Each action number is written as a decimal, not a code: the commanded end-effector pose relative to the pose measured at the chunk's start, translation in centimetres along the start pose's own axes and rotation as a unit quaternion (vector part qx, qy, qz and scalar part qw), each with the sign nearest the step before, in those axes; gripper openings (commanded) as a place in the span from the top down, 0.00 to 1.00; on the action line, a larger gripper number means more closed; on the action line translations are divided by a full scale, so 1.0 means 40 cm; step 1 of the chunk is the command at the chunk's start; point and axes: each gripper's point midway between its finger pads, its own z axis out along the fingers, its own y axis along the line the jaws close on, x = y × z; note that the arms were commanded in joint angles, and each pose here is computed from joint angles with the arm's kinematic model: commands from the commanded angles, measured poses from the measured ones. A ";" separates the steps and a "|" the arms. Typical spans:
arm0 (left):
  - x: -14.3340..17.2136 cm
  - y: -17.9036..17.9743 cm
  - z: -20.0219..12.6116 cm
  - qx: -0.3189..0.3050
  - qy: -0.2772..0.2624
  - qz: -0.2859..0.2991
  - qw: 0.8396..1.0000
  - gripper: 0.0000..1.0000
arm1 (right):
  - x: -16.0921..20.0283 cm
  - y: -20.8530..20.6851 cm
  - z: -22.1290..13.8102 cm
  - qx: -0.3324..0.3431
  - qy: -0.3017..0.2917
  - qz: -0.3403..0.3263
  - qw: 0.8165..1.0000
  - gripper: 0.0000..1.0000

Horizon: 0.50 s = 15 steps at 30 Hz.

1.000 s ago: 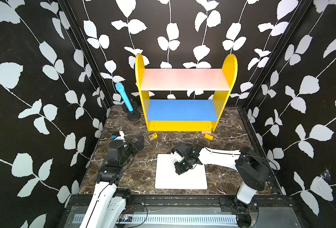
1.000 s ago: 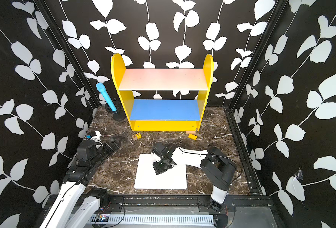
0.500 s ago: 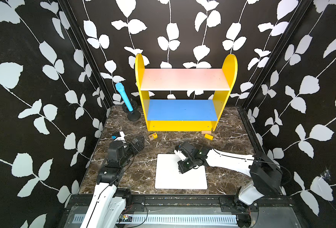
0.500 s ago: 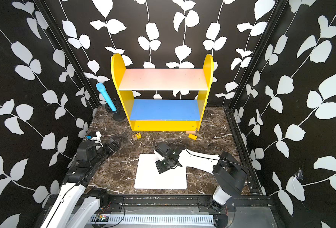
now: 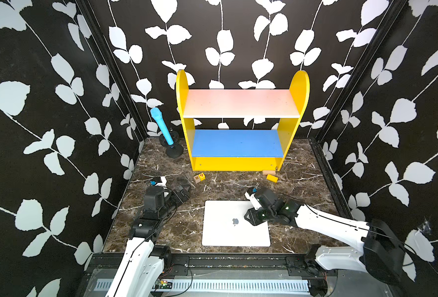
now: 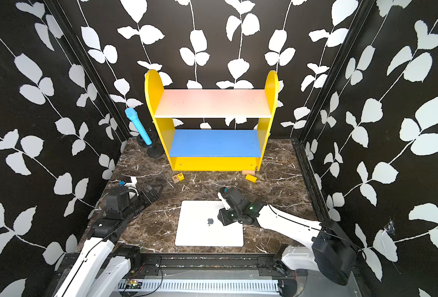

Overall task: Close the laptop lid and set it aside
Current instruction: Close the lid of the laptop, then pick up the laptop from the center of the board.

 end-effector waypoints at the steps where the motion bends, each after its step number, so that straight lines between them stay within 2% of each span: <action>1: 0.038 0.012 0.012 0.004 0.026 0.000 1.000 0.02 | -0.009 -0.027 -0.025 0.013 -0.030 0.004 0.999 0.58; 5: 0.069 0.016 0.024 -0.001 0.055 0.010 0.998 0.02 | 0.012 -0.063 -0.049 0.020 -0.044 0.026 0.999 0.49; 8: 0.095 0.017 0.032 -0.006 0.077 0.020 0.997 0.02 | 0.030 -0.090 -0.064 0.030 -0.051 0.043 0.997 0.39; 9: 0.104 0.018 0.034 -0.007 0.084 0.023 0.996 0.02 | 0.032 -0.094 -0.072 0.030 -0.056 0.046 0.997 0.31; 10: 0.112 0.019 0.036 -0.010 0.088 0.026 0.996 0.02 | 0.037 -0.100 -0.076 0.031 -0.060 0.050 0.996 0.06; 11: 0.121 0.023 0.039 -0.013 0.094 0.028 0.995 0.02 | 0.042 -0.106 -0.082 0.033 -0.065 0.054 0.996 0.01; 15: 0.156 0.034 0.047 -0.027 0.121 0.040 0.991 0.02 | 0.069 -0.133 -0.100 0.042 -0.076 0.073 0.994 0.00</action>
